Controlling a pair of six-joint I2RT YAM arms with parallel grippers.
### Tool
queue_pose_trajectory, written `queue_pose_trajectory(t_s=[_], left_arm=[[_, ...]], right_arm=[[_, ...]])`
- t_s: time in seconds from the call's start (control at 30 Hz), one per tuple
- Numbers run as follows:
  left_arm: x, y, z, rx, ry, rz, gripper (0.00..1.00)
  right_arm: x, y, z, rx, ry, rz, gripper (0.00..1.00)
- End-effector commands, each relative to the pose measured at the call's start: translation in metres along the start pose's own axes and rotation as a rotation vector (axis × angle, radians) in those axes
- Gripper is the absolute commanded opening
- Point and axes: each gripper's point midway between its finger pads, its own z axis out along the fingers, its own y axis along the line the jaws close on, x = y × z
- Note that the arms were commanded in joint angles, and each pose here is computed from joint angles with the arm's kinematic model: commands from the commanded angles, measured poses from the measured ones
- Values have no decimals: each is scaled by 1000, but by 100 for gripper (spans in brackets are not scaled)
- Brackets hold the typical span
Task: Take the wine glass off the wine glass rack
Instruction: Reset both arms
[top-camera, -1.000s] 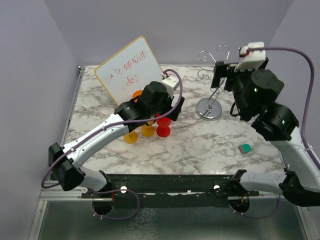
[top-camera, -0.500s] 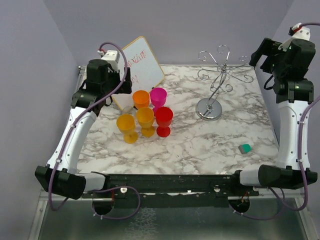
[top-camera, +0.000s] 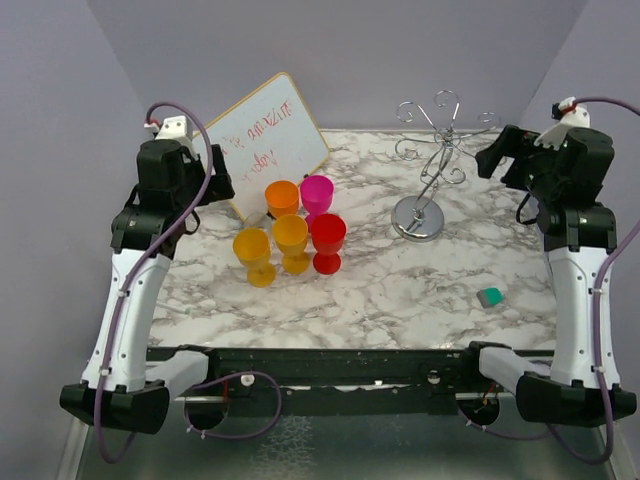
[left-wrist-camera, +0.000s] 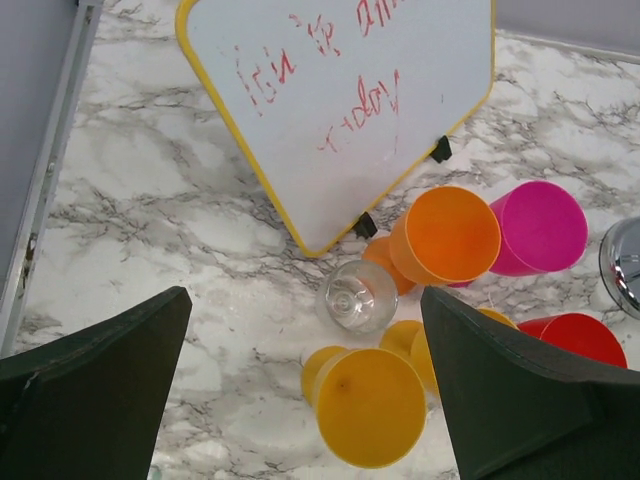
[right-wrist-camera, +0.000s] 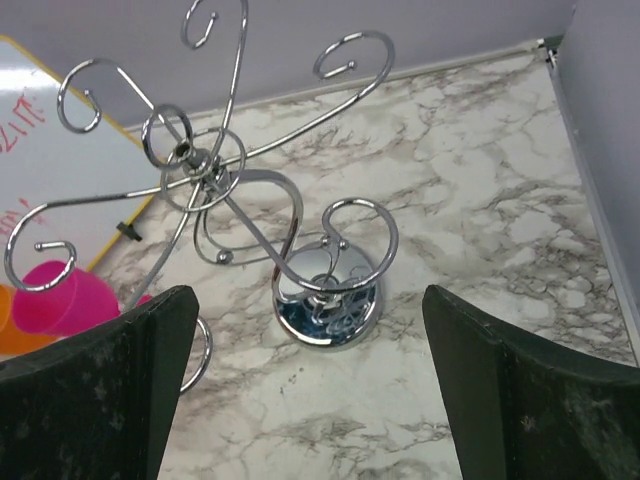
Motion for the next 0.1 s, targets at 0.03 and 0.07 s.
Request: queue_pose_trajectory(t_s=[0.03, 0.07], left_arm=[[-2, 17, -18, -93, -40, -65, 99], [-2, 16, -19, -91, -43, -61, 99]], right_arm=[[24, 17, -16, -105, 44, -9, 100], [23, 18, -18, -112, 42, -12, 100]])
